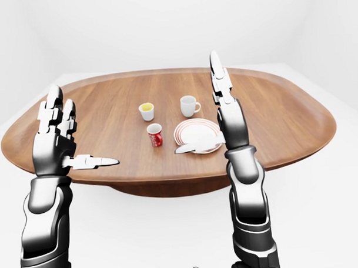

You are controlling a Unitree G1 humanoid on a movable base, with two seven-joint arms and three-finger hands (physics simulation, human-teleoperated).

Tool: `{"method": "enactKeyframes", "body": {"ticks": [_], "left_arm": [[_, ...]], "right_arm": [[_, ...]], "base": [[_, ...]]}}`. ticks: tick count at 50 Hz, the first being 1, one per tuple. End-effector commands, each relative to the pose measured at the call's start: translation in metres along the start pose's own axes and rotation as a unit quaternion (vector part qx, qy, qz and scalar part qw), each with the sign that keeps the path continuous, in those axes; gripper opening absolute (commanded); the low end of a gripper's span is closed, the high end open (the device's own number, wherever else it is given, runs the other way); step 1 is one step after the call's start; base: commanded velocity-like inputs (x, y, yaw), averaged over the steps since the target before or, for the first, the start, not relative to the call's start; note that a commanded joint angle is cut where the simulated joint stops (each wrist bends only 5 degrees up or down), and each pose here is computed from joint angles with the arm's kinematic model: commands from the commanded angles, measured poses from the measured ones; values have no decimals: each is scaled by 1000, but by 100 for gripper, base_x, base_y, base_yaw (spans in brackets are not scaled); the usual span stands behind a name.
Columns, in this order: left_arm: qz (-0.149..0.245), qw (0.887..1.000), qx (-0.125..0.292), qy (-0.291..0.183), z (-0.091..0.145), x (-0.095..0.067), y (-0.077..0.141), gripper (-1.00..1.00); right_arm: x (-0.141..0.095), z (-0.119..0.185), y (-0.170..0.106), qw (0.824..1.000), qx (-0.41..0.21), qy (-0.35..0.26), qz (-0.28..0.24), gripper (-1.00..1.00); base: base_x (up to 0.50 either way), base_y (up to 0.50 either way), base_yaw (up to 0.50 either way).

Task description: Pick up the red mug and put it on the plate

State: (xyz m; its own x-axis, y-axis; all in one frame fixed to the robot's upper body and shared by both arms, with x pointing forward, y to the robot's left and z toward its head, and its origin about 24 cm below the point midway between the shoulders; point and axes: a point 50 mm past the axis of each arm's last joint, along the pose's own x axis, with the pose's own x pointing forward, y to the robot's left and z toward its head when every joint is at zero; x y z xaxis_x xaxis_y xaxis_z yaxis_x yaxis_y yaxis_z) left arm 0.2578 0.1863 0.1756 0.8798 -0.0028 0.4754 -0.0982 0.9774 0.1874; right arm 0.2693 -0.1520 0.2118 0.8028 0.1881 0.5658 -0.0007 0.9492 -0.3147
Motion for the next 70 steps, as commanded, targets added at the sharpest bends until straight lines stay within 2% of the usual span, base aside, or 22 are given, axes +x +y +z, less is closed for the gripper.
{"method": "enactKeyframes", "body": {"ticks": [1, 70], "left_arm": [[1, 1000, 0, -1, 1, -1, 1, 100], [0, 1000, 3, -1, 1, -2, 1, 100]], "right_arm": [[0, 1, 1, 1000, -2, -3, 2, 100], [1, 5, 3, 1000, -13, -9, 13, 100]], "base": [[17, 0, 0], [19, 0, 0]]}}
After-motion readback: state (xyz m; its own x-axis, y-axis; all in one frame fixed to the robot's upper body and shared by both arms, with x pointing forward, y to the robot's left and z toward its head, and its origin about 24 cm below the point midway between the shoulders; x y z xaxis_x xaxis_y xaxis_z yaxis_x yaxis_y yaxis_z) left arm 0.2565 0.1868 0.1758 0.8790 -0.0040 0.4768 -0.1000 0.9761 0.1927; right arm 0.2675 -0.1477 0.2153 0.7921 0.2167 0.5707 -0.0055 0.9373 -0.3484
